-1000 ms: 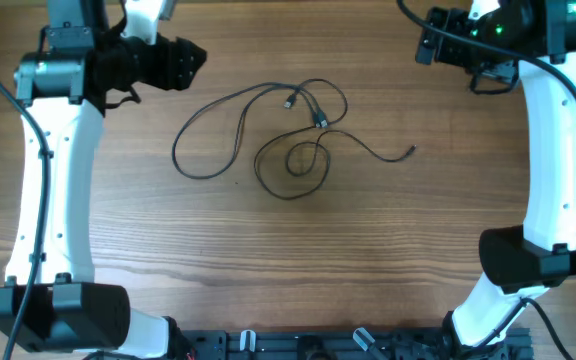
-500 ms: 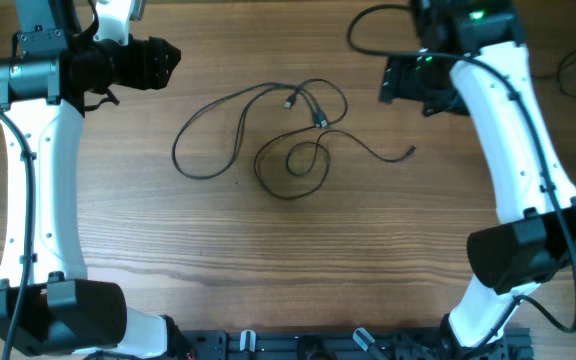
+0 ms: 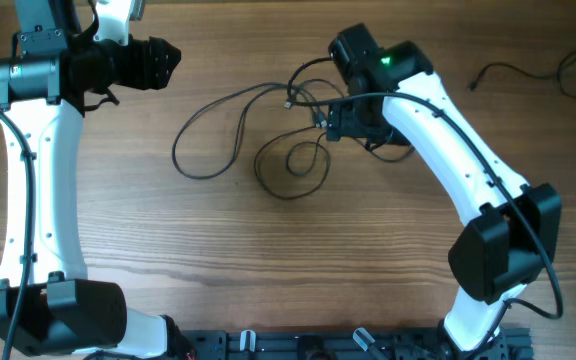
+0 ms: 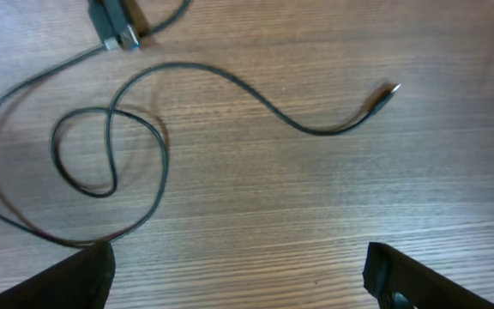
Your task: Untangle cables
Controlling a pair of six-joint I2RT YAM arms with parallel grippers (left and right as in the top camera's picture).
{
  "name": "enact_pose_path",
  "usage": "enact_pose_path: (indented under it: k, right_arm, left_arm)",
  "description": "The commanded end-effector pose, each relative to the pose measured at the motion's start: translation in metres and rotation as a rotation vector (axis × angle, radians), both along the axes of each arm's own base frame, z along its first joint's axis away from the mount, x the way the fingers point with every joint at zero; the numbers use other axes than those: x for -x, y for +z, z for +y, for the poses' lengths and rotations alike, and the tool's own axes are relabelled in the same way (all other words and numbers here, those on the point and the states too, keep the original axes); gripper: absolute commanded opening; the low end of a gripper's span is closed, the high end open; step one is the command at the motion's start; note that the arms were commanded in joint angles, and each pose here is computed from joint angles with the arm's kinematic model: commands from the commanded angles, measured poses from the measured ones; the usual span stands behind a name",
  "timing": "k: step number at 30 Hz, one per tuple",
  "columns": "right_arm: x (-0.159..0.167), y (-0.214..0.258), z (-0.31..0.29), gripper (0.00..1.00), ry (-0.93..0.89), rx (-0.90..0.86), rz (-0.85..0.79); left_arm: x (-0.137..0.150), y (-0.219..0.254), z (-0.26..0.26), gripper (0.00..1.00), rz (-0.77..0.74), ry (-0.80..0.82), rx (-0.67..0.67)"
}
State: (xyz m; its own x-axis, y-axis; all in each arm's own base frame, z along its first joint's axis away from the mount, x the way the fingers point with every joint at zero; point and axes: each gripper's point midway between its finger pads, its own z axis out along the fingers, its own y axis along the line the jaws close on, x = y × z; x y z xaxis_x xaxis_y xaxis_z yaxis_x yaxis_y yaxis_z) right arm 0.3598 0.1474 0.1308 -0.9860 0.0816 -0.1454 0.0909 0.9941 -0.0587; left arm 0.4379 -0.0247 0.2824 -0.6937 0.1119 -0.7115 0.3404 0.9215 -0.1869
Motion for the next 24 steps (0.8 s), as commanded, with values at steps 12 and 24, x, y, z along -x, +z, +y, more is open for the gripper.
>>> enact_pose_path:
  k: [12, 24]
  right_arm:
    - [0.01, -0.06, 0.035, 0.9, 0.071, -0.084, 0.114]
    - [0.005, -0.1, 0.062, 0.88, 0.113, -0.077, 0.125]
  left_arm:
    - [0.0, -0.004, -0.002, 0.74, 0.015, -0.002, 0.007]
    - [0.001, -0.005, -0.002, 0.74, 0.02, -0.002, 0.007]
